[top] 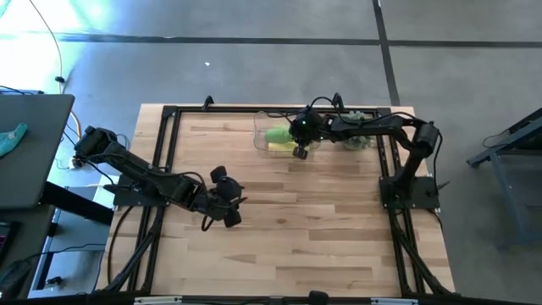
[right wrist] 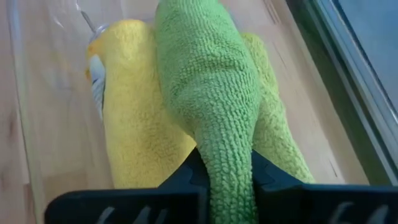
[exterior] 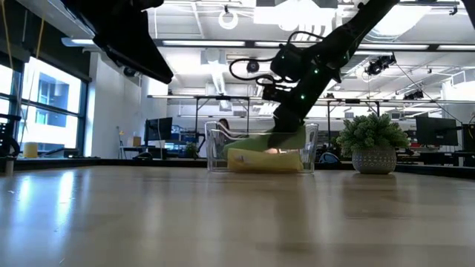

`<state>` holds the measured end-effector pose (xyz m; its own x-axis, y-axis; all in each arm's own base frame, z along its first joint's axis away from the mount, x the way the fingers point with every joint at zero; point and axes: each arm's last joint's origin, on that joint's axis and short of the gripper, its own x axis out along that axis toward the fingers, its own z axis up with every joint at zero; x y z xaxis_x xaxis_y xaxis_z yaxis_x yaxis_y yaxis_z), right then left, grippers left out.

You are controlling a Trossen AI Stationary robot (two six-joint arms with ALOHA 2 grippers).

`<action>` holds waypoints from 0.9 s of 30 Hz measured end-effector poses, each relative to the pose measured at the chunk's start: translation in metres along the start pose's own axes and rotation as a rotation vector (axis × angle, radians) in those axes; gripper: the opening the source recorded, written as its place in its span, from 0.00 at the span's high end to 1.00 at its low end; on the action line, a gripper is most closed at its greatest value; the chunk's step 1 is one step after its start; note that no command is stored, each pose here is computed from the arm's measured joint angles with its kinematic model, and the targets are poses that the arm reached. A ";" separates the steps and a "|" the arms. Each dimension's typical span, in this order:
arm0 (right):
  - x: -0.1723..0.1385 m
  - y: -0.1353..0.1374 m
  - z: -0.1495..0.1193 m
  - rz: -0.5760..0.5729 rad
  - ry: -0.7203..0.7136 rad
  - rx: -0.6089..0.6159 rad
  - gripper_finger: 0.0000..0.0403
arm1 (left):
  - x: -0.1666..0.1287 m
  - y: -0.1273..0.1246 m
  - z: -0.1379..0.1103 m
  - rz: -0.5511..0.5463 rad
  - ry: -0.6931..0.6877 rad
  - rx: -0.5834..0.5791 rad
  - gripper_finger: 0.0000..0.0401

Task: Roll microfiber towels into tight, uniform cylinder then place into a basket
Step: Put the rolled green microfiber towel into the transparent bin, then return to Home Position

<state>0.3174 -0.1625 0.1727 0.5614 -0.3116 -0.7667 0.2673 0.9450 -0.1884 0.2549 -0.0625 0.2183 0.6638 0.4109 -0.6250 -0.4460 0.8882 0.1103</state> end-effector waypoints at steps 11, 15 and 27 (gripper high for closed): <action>-0.003 0.001 -0.002 0.022 0.019 -0.011 0.60 | 0.000 0.001 -0.002 0.008 0.016 0.013 0.63; -0.011 0.000 0.000 0.022 0.022 0.068 0.47 | 0.000 0.001 -0.002 0.008 0.016 0.013 0.63; -0.106 0.000 0.015 0.007 -0.107 0.129 0.41 | 0.000 0.001 -0.002 0.020 0.010 0.014 0.63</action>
<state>0.2696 -0.1312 0.2635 0.6421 -0.3206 -0.6964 0.3579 0.9286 -0.0975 0.2533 -0.0617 0.2172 0.6488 0.4265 -0.6302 -0.4506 0.8827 0.1334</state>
